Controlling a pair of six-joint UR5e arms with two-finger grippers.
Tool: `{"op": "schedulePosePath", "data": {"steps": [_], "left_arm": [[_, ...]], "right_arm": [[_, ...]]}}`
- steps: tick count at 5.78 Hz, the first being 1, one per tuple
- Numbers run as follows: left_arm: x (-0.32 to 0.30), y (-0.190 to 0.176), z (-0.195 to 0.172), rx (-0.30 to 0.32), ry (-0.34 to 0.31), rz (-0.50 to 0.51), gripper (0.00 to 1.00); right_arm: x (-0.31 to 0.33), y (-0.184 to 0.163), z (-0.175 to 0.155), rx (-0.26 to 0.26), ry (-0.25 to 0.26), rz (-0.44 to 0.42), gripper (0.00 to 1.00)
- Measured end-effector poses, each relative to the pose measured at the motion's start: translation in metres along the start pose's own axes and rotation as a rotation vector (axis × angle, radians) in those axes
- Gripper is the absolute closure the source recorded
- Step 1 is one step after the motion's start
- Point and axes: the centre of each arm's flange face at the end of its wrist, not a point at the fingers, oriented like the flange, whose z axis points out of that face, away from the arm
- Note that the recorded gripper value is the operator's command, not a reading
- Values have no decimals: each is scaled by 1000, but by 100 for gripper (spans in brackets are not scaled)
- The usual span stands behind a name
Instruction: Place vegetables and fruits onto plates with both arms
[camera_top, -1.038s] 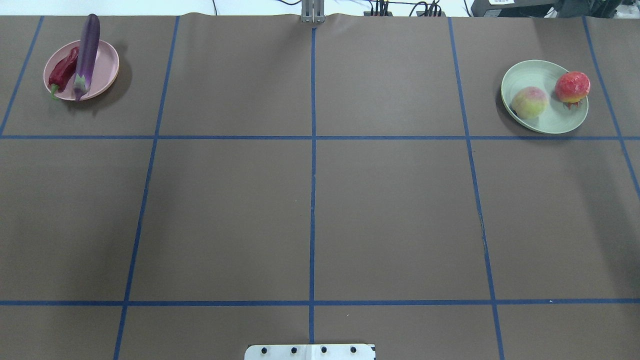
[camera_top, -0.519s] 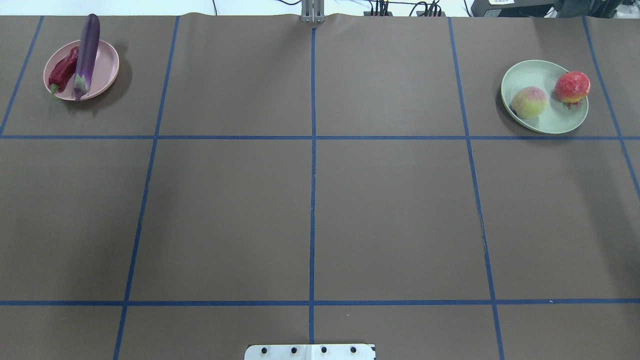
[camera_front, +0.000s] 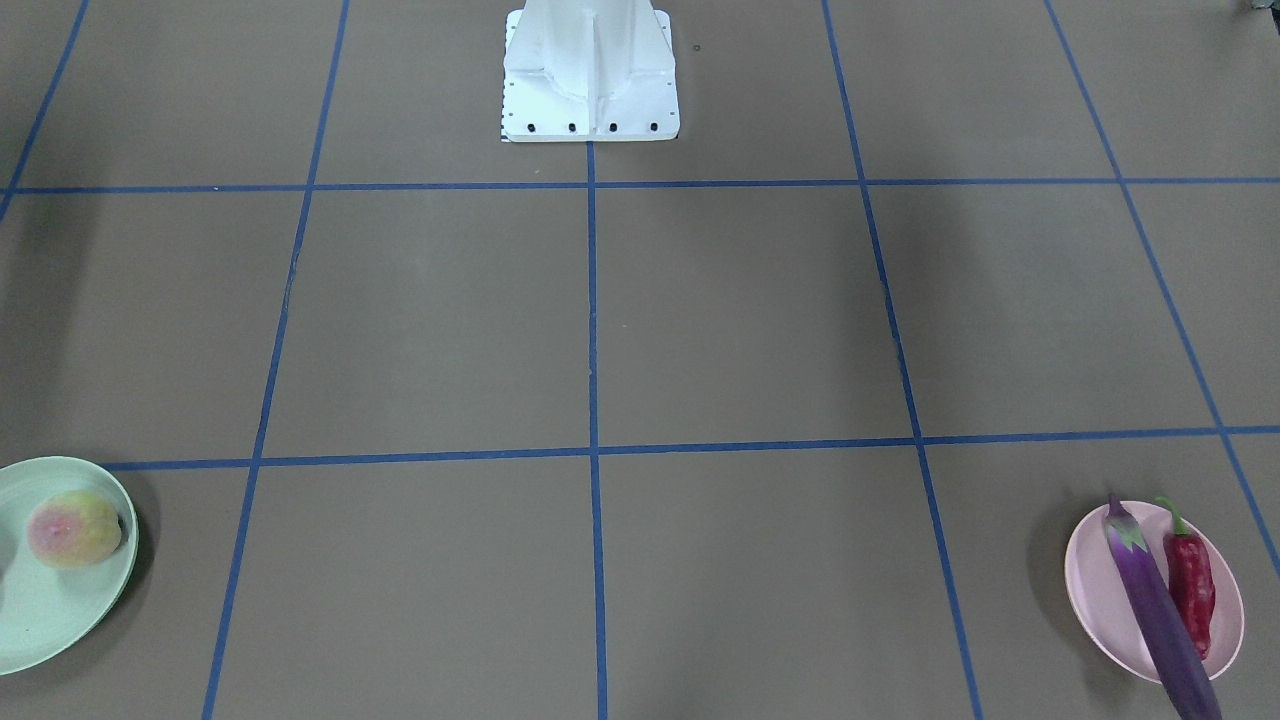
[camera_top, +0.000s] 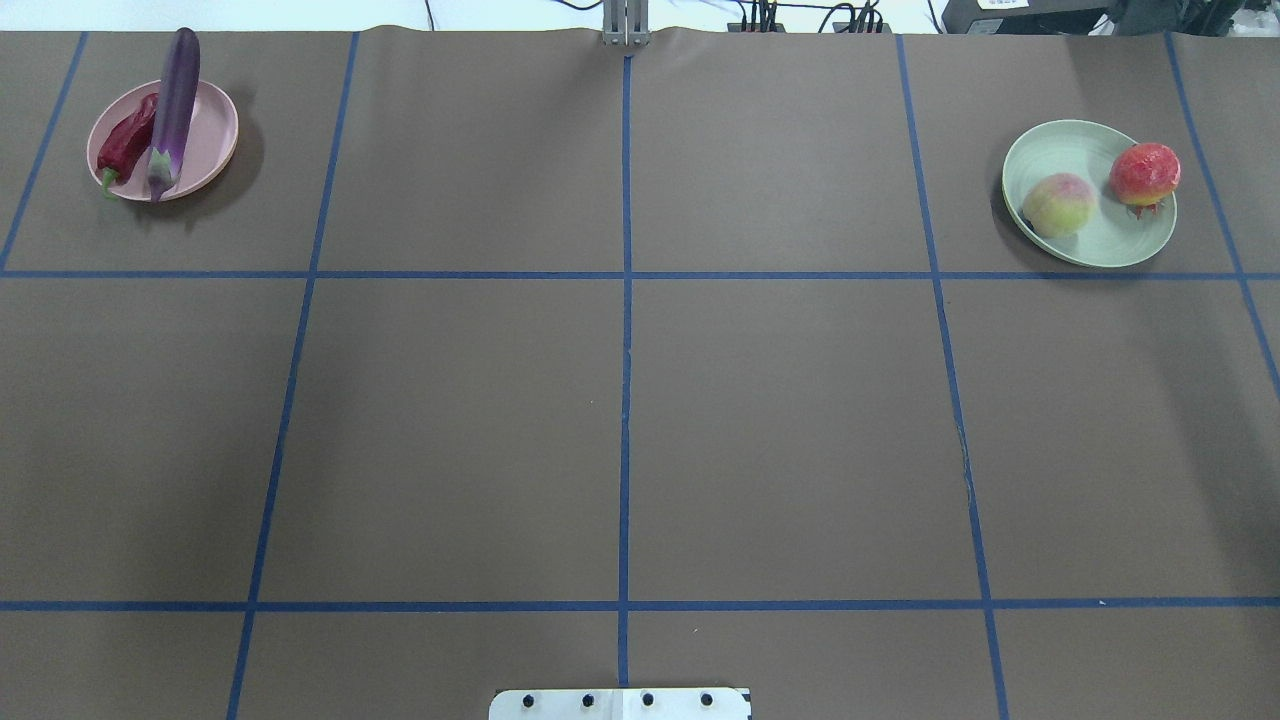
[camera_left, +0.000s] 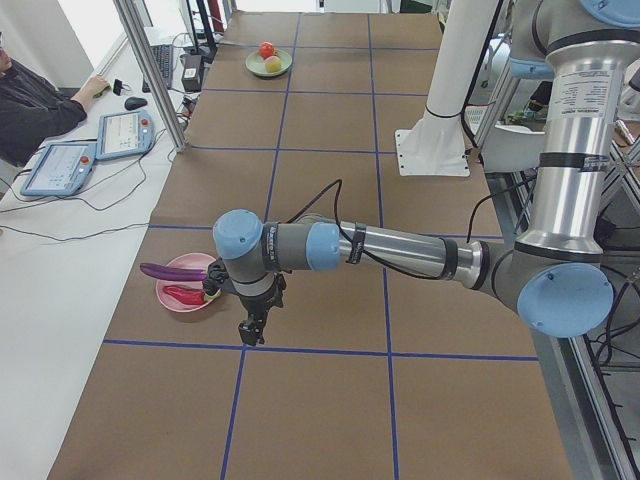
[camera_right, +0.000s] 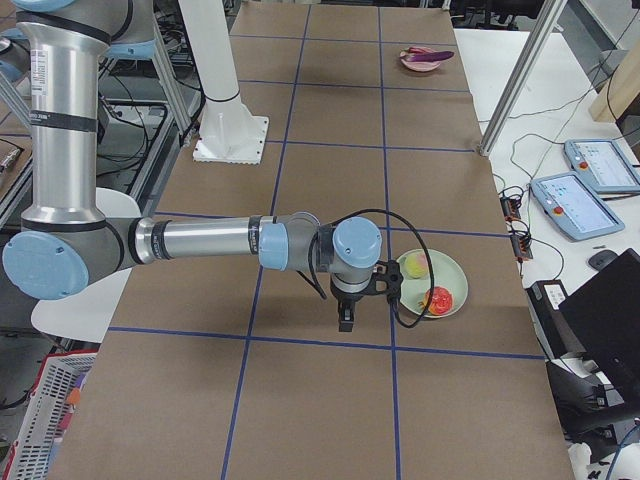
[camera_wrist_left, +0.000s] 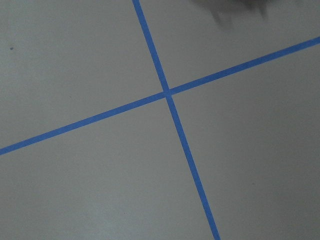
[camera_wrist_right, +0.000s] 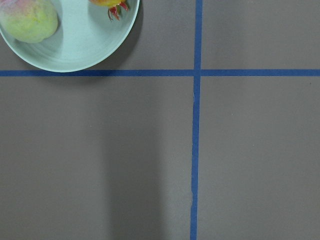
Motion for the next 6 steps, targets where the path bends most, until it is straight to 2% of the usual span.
{"op": "schedulePosePath", "data": {"steps": [6], "left_arm": [[-3, 2, 5, -7, 3, -2, 0]], "right_arm": [[-2, -2, -1, 3, 0, -4, 0]]}}
